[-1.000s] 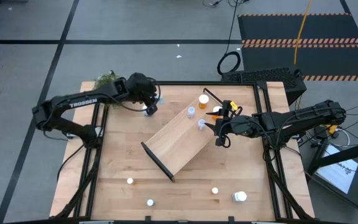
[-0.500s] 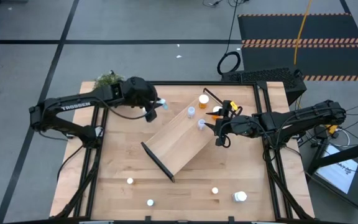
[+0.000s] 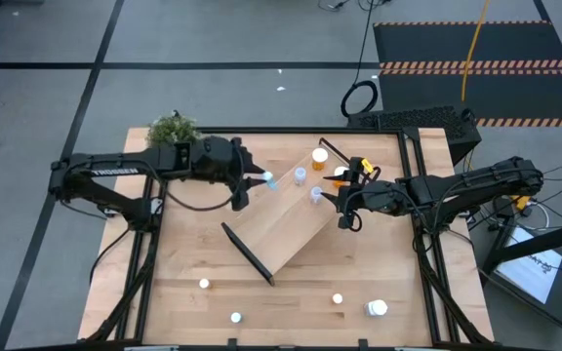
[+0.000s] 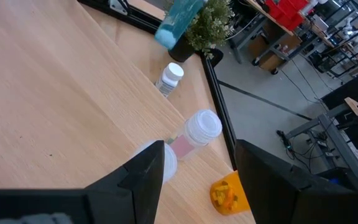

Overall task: Pick and place medicine bottles onto shelf by color
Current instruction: Put the top blue pill bottle on the shelf

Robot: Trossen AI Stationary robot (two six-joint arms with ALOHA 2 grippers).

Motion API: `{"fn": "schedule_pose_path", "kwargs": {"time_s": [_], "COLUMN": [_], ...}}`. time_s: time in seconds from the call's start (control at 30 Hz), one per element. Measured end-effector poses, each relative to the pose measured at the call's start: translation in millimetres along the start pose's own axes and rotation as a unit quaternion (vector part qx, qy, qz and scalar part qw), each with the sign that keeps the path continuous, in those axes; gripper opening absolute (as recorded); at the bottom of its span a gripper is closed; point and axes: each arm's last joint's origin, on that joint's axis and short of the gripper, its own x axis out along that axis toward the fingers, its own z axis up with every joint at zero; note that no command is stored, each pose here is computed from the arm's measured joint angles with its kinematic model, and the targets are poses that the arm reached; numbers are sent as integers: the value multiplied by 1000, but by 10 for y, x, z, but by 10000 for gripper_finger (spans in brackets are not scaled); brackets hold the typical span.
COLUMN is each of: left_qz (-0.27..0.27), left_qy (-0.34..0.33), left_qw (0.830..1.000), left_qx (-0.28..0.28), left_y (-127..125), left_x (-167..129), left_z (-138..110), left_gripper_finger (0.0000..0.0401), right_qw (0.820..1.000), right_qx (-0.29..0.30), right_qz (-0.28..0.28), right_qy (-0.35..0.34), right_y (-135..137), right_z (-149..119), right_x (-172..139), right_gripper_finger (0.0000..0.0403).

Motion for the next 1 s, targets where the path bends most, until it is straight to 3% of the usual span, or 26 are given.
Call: {"fn": "schedule_pose_path", "kwargs": {"time_s": [0.57, 1.0], "left_qz": [11, 20], "left_qy": [46, 62], "left_qw": [996, 994], "left_qx": [69, 86], "left_y": [-145, -71], "left_x": [540, 658], "left_z": [-108, -151], "left_gripper_finger": [122, 122], "right_qw": [1000, 998], "right_qx": [7, 18], "right_qz": [-1, 12], "right_qy": [-16, -57], "right_y": [-24, -44], "right_z": [26, 78], "right_x": [-67, -290], "right_gripper_finger": [192, 192]}}
